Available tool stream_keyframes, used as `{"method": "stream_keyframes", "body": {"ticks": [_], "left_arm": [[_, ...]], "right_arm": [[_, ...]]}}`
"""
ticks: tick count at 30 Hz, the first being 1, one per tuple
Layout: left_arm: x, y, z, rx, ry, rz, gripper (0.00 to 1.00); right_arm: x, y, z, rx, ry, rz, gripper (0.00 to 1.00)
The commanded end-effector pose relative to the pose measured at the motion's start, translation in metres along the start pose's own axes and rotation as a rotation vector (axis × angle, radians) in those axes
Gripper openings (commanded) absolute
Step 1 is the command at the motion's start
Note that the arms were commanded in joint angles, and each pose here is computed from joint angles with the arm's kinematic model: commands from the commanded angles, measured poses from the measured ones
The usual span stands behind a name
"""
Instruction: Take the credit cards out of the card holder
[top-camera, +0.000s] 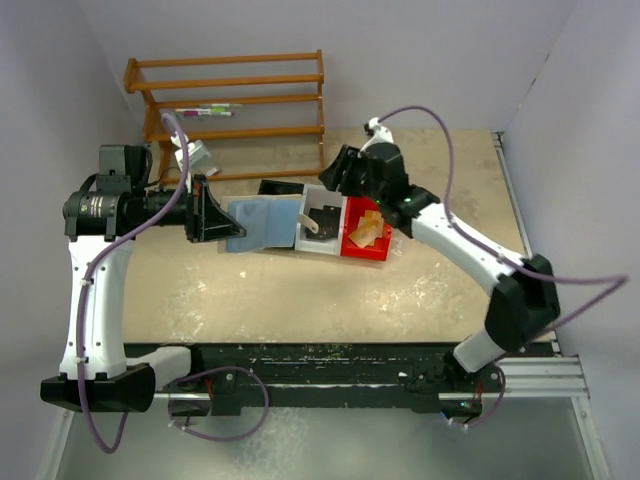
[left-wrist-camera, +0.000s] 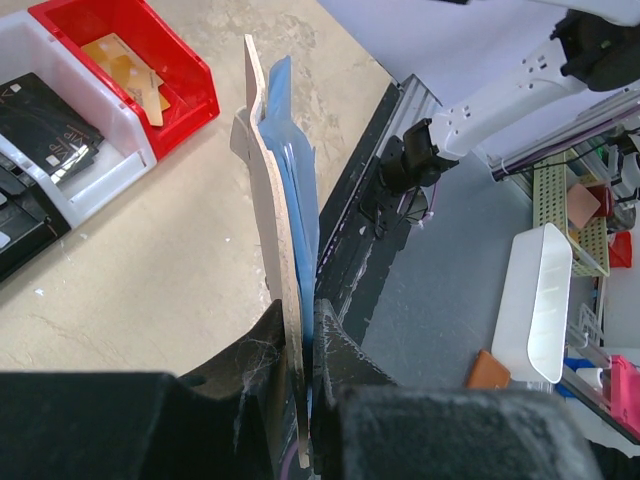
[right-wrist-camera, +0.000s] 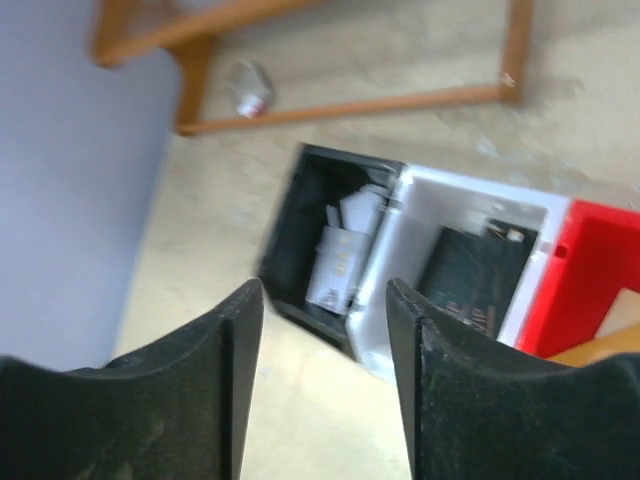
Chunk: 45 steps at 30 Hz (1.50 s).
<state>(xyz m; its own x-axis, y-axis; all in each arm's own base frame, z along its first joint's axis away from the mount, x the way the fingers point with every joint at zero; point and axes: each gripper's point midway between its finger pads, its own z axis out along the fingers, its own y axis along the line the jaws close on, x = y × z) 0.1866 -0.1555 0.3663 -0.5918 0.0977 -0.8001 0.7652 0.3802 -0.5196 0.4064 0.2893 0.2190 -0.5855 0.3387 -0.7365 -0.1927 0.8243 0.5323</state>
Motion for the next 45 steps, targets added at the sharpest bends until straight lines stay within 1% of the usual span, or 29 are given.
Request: {"method": "stream_keyframes", "body": {"ticks": [1, 3, 5, 7, 9, 10, 13, 15, 19, 23, 25, 27, 28, 35, 45], "left_arm": [[-0.010, -0.007, 0.000, 0.037, -0.028, 0.060, 0.00], [-0.009, -0.007, 0.000, 0.037, -0.029, 0.059, 0.00], [-0.008, -0.008, 0.000, 0.044, -0.030, 0.057, 0.00], [-0.008, -0.009, 0.001, 0.058, -0.032, 0.049, 0.00], [-0.008, -0.010, 0.002, 0.074, -0.033, 0.041, 0.00], [-0.009, -0.010, 0.002, 0.079, -0.034, 0.037, 0.00], [-0.009, -0.011, 0.003, 0.093, -0.035, 0.026, 0.00], [-0.009, -0.013, 0.002, 0.097, -0.036, 0.025, 0.00], [-0.009, -0.015, 0.001, 0.104, -0.037, 0.028, 0.00], [-0.007, -0.017, 0.001, 0.113, -0.033, 0.023, 0.00], [-0.007, -0.018, 0.001, 0.121, -0.033, 0.021, 0.00], [-0.008, -0.019, 0.001, 0.128, -0.034, 0.022, 0.00], [-0.008, -0.020, 0.001, 0.133, -0.037, 0.023, 0.00], [-0.010, -0.032, -0.001, 0.192, -0.046, 0.022, 0.00], [-0.012, -0.043, -0.003, 0.243, -0.057, 0.016, 0.00]], "right_arm": [[-0.058, 0.059, -0.069, -0.229, -0.164, -0.041, 0.61], [-0.076, 0.080, -0.106, -0.322, -0.228, -0.053, 0.71], [-0.084, 0.101, -0.133, -0.401, -0.281, -0.081, 0.80], [-0.084, 0.125, -0.155, -0.474, -0.314, -0.125, 0.91], [-0.076, 0.149, -0.169, -0.540, -0.315, -0.179, 0.99], [-0.071, 0.161, -0.174, -0.572, -0.314, -0.209, 1.00], [-0.051, 0.188, -0.177, -0.628, -0.292, -0.288, 1.00], [-0.041, 0.200, -0.173, -0.628, -0.280, -0.343, 1.00], [-0.024, 0.213, -0.165, -0.618, -0.265, -0.406, 1.00], [-0.013, 0.215, -0.156, -0.610, -0.237, -0.439, 1.00], [-0.009, 0.211, -0.149, -0.587, -0.224, -0.445, 1.00], [0.004, 0.206, -0.145, -0.585, -0.172, -0.444, 0.99], [0.005, 0.203, -0.143, -0.575, -0.166, -0.441, 0.98], [0.009, 0.182, -0.137, -0.532, -0.155, -0.445, 0.90], [-0.002, 0.158, -0.139, -0.491, -0.165, -0.423, 0.80]]}}
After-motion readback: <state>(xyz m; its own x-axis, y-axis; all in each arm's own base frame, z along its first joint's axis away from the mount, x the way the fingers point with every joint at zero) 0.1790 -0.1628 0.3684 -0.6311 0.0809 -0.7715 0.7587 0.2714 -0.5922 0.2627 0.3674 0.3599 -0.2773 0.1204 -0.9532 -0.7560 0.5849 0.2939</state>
